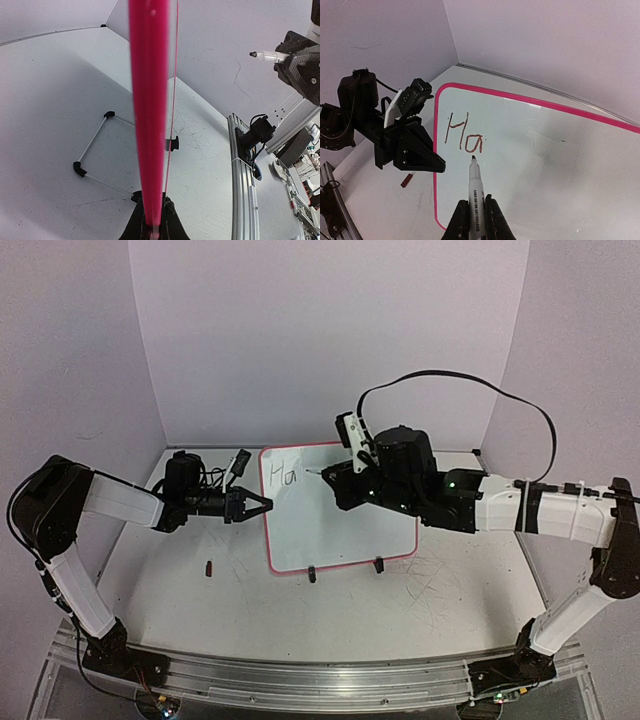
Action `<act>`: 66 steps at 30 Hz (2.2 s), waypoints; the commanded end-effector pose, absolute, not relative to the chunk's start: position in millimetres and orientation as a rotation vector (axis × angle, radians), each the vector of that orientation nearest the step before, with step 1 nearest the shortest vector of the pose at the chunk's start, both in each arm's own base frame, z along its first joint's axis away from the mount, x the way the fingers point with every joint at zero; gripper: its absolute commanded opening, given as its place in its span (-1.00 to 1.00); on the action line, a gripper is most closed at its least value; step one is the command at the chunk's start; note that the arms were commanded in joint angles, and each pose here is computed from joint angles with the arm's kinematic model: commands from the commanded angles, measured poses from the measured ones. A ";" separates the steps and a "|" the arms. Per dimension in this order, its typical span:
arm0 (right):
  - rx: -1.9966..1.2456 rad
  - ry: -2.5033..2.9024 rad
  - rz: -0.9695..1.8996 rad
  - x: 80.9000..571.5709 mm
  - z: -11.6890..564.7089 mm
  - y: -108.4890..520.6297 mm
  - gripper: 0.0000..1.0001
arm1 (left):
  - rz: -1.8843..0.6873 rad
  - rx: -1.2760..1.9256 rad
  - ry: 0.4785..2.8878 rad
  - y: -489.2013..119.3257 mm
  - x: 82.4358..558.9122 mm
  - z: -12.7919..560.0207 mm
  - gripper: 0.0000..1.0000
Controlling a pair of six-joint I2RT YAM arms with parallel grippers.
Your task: Write a sentence on the whiteboard
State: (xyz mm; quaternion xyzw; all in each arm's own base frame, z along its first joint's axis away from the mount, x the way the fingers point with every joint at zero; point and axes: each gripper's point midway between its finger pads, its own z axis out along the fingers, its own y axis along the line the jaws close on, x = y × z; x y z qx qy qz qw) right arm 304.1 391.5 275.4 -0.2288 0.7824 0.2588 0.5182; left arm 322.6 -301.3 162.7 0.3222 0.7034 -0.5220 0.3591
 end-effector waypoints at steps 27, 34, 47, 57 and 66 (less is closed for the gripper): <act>-0.563 1.864 0.548 326.8 270.0 414.9 -1.00 | -1.286 0.845 1.807 -301.0 323.1 165.5 -1.00; -0.594 1.871 0.560 327.5 262.7 424.3 -1.00 | -1.287 0.848 1.802 -301.9 324.8 166.6 -1.00; -0.472 1.863 0.500 342.6 271.4 414.2 -1.00 | -1.285 0.852 1.802 -301.1 322.7 166.0 -1.00; -0.482 1.864 0.498 346.7 267.8 421.6 -1.00 | -1.284 0.853 1.801 -301.0 323.1 166.3 -1.00; -0.460 1.869 0.480 349.1 265.9 418.6 -1.00 | -1.282 0.856 1.797 -300.8 322.3 167.2 -1.00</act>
